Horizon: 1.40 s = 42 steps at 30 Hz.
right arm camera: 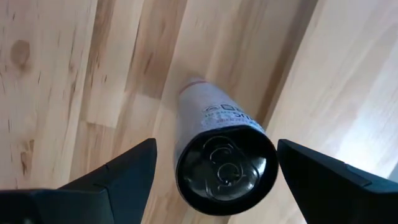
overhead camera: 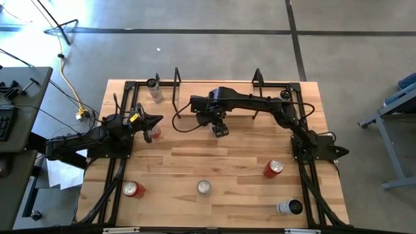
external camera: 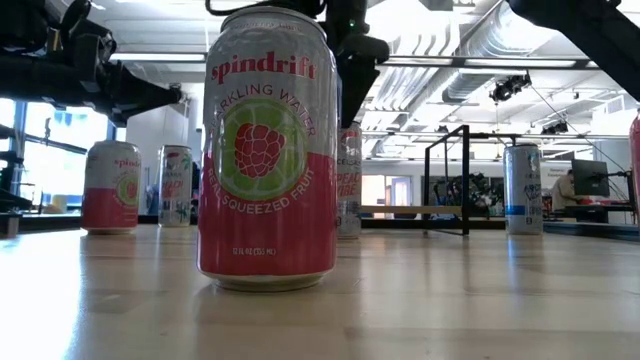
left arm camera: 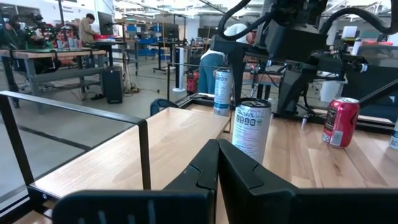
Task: Place canned beverage on shelf
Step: Put the bottom white and red soda can on the shelf
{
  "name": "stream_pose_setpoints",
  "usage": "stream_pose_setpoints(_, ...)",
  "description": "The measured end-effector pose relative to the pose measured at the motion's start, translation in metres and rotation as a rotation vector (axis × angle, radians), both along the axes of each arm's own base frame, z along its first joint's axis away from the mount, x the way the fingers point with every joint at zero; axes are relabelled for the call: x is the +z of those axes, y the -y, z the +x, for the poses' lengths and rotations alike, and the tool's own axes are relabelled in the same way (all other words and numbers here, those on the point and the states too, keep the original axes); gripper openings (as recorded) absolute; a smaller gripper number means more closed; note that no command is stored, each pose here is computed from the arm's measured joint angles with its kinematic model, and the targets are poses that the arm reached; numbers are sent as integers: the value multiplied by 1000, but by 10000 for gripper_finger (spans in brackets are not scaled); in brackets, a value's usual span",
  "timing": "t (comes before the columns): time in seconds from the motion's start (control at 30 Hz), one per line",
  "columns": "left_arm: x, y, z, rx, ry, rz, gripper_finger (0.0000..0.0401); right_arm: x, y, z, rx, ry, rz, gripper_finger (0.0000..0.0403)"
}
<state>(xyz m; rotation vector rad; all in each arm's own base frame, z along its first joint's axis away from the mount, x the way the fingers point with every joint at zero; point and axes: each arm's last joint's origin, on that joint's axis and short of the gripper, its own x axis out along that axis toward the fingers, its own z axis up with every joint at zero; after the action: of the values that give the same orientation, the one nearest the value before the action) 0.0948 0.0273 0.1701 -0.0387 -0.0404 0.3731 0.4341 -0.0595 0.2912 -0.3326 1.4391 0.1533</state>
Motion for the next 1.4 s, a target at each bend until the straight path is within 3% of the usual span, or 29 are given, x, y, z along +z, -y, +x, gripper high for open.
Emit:
stream_pose_setpoints(0.4,0,0,0,-3,0,0,2,-1,6,-1,-24,-11,2,319)
stream_pose_setpoints(0.6,0,0,0,-3,0,0,2,-23,7,6,-67,-69,17,317)
stream_pose_setpoints(0.7,0,0,0,-10,0,0,2,-27,6,8,-71,-79,19,302)
stream_pose_setpoints(0.87,0,1,0,-22,0,1,3,-28,6,6,-104,-105,24,245)
stream_pose_setpoints(1.07,0,1,0,-22,1,1,3,-27,10,2,-166,-125,51,242)
stream_pose_setpoints(1.23,0,1,0,-22,3,-6,3,-11,16,-6,-226,-82,60,242)
stream_pose_setpoints(1.4,0,1,0,-22,3,-9,3,26,33,-27,-386,17,80,242)
